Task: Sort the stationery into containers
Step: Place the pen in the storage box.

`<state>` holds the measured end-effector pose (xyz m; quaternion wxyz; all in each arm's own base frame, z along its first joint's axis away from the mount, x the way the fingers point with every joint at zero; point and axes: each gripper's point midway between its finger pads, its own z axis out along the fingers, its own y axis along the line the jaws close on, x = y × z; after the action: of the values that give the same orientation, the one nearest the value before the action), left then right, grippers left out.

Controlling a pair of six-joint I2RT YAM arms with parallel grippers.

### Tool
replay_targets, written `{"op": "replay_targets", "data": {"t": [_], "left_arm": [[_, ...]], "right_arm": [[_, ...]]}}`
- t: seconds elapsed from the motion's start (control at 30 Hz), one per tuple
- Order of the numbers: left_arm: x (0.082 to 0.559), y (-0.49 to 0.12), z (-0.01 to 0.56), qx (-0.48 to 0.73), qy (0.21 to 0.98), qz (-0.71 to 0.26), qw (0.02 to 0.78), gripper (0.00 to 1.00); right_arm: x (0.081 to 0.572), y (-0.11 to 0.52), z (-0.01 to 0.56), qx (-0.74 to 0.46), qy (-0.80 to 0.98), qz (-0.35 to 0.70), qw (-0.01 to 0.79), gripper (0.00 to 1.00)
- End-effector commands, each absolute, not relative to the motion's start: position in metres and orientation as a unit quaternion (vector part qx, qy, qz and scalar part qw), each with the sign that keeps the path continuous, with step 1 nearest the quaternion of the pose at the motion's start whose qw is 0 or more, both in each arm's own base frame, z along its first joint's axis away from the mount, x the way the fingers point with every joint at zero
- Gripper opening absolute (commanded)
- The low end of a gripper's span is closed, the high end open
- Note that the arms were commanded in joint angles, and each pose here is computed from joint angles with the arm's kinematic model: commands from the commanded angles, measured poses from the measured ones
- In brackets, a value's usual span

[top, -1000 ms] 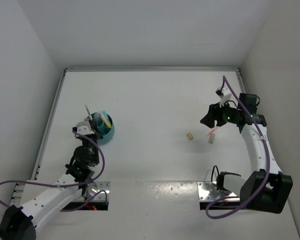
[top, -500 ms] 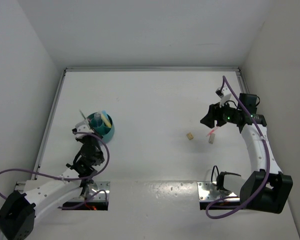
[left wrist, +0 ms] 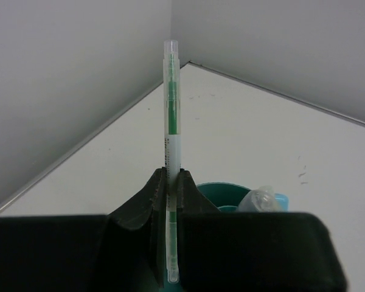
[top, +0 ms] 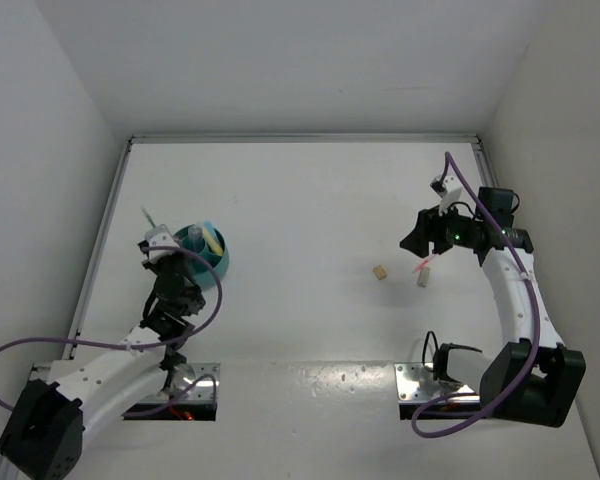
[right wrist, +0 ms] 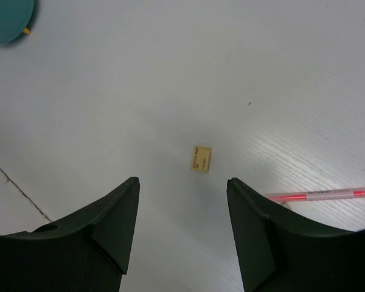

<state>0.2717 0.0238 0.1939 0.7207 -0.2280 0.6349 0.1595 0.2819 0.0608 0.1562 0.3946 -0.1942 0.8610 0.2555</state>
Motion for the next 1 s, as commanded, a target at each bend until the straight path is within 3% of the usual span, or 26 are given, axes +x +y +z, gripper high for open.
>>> {"op": "replay_targets", "data": {"t": [0.0,0.6,0.97], "left_arm": [[0.281,0.027,0.204,-0.225,0.624,0.155,0.732,0.0],[0.309,0.036,0.18,-0.248,0.63,0.128,0.725,0.0],[0.301,0.041,0.163,-0.272,0.636,0.127,0.711,0.0]], "right_arm": [[0.286,0.062,0.171,-0.214,0.845,0.255,0.419,0.6],[0.283,0.064,0.173,-0.216,0.843,0.259,0.419,0.6],[0.284,0.064,0.17,-0.218,0.844,0.259,0.417,0.6]]}}
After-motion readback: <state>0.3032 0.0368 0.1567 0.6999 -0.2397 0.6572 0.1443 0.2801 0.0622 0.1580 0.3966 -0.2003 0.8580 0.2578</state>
